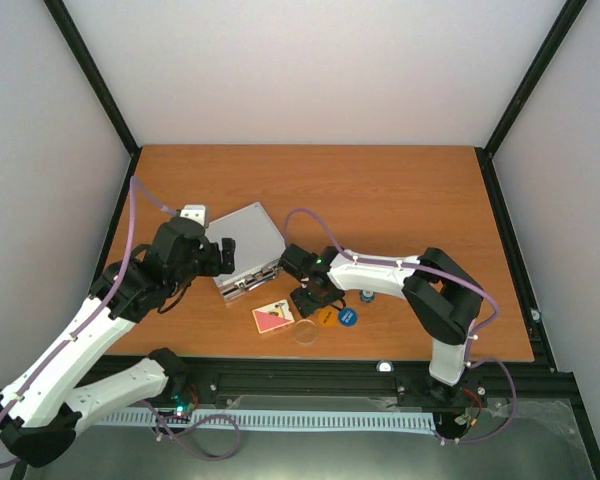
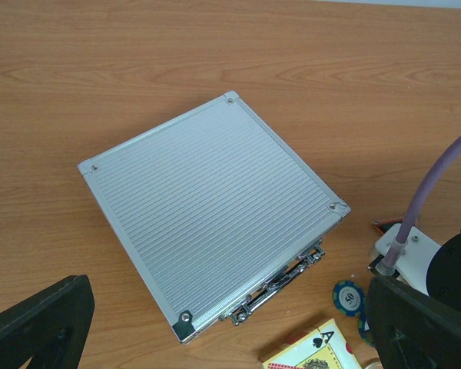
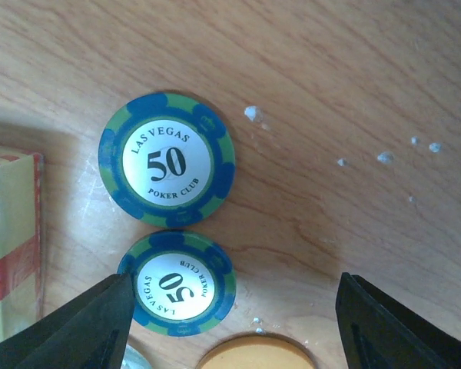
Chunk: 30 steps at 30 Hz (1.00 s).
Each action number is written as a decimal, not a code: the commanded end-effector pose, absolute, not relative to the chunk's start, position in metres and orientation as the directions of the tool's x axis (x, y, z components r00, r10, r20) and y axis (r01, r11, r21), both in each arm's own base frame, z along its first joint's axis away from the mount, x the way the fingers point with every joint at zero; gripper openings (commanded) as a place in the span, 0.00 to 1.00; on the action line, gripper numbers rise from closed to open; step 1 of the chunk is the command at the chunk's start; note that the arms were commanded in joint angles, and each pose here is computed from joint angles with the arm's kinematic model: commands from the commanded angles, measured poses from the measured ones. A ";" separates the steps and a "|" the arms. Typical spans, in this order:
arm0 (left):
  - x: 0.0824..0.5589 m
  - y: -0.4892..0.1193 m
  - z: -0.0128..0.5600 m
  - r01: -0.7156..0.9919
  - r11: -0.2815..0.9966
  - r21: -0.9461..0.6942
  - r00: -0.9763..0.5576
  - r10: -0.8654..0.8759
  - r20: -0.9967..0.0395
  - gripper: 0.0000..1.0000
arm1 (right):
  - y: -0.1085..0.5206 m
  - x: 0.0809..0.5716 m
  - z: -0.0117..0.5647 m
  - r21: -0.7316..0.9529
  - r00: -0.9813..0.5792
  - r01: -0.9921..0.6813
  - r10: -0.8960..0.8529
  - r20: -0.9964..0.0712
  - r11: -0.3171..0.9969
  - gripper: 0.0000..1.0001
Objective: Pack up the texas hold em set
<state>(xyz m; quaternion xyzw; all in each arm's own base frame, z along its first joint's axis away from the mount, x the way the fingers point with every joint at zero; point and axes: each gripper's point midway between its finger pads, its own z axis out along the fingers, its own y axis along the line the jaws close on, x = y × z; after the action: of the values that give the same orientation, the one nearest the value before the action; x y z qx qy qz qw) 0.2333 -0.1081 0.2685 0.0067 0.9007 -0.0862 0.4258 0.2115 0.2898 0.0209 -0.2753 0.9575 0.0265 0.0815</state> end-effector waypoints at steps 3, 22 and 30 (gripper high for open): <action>0.232 -0.106 0.275 0.090 0.986 -0.141 -0.626 -0.054 -0.778 1.00 | 0.302 0.210 0.038 0.046 -0.834 -0.531 -0.512 -0.203 0.846 0.73; 0.228 -0.100 0.271 0.073 0.987 -0.142 -0.626 -0.065 -0.777 1.00 | 0.295 0.201 0.004 -0.025 -0.846 -0.523 -0.522 -0.110 0.852 0.67; 0.226 -0.096 0.272 0.065 0.988 -0.138 -0.622 -0.069 -0.780 1.00 | 0.288 0.200 -0.007 -0.061 -0.853 -0.513 -0.517 -0.079 0.856 0.59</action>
<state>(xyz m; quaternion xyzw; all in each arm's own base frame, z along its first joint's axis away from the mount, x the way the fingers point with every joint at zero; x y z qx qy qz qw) 0.2303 -0.1033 0.2705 0.0026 0.8974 -0.0857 0.4328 0.2047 0.3024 0.0142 -0.2729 0.9595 0.0249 0.0649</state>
